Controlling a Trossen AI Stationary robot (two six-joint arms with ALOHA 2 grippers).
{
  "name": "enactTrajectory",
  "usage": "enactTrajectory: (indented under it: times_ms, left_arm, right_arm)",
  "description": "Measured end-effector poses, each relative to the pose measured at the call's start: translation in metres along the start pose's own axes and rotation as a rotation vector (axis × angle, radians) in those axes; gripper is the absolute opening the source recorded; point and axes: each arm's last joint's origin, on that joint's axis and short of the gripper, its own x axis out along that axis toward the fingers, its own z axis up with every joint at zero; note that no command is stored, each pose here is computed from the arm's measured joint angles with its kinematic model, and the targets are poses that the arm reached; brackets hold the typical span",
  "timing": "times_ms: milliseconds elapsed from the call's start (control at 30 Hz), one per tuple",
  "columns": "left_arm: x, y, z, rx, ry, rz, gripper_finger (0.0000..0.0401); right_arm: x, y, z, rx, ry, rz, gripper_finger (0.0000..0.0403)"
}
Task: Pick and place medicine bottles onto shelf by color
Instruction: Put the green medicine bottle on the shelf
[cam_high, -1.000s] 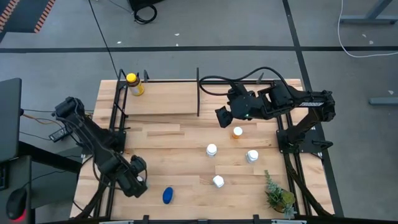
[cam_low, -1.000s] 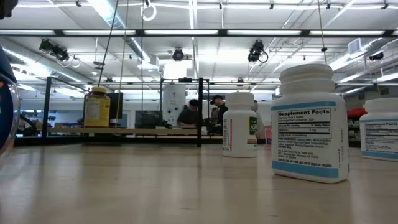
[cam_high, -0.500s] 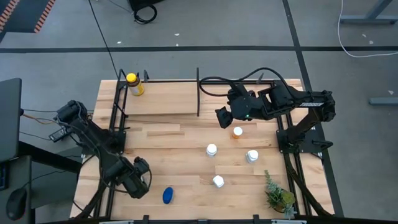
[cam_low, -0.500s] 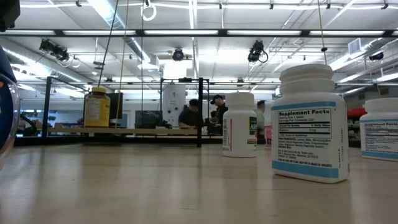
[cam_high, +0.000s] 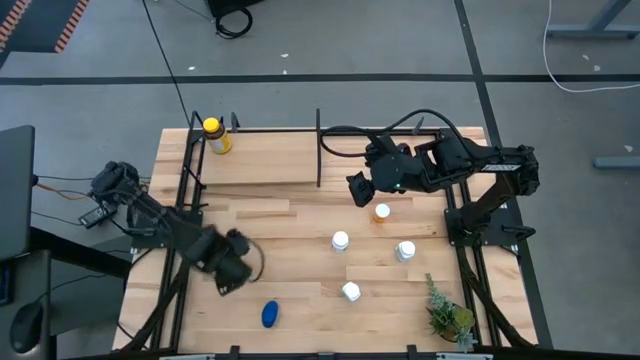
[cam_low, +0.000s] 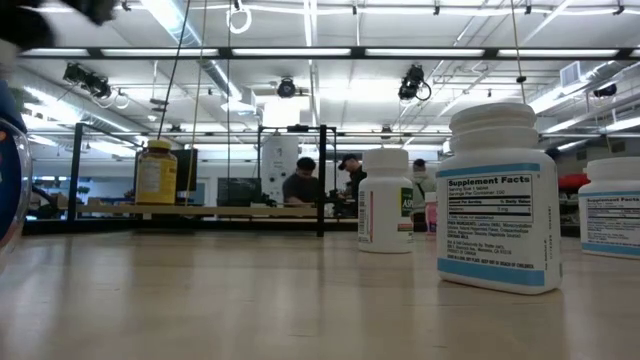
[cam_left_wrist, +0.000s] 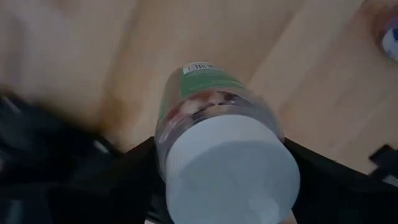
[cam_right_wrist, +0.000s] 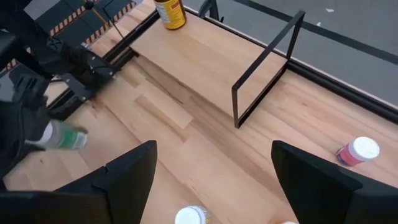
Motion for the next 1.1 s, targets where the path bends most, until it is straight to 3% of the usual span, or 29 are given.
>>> enactTrajectory:
  times_ms: [167, 400, 633, 833, 1100]
  left_arm:
    - [-0.012, 0.029, 0.04, 0.218, -0.03, 0.01, 0.0291]
    - [-0.024, 0.097, 0.085, 0.336, 0.017, 0.066, 0.0291]
    - [-0.038, 0.174, 0.108, 0.297, -0.038, 0.088, 0.0292]
    - [-0.038, 0.229, 0.105, 0.176, 0.0, 0.09, 0.0295]
    - [-0.037, 0.27, 0.094, 0.195, 0.042, 0.074, 0.0298]
  right_arm:
    - [0.0, 0.0, 0.0, -0.067, 0.0, 0.0, 0.0323]
    - [0.0, -0.001, 0.001, -0.173, -0.031, -0.029, 0.0323]
    - [0.0, -0.003, 0.003, -0.276, -0.091, -0.094, 0.0323]
    - [0.002, -0.006, 0.006, -0.29, -0.086, -0.112, 0.0323]
    - [0.009, -0.016, 0.015, -0.301, -0.083, -0.163, 0.0323]
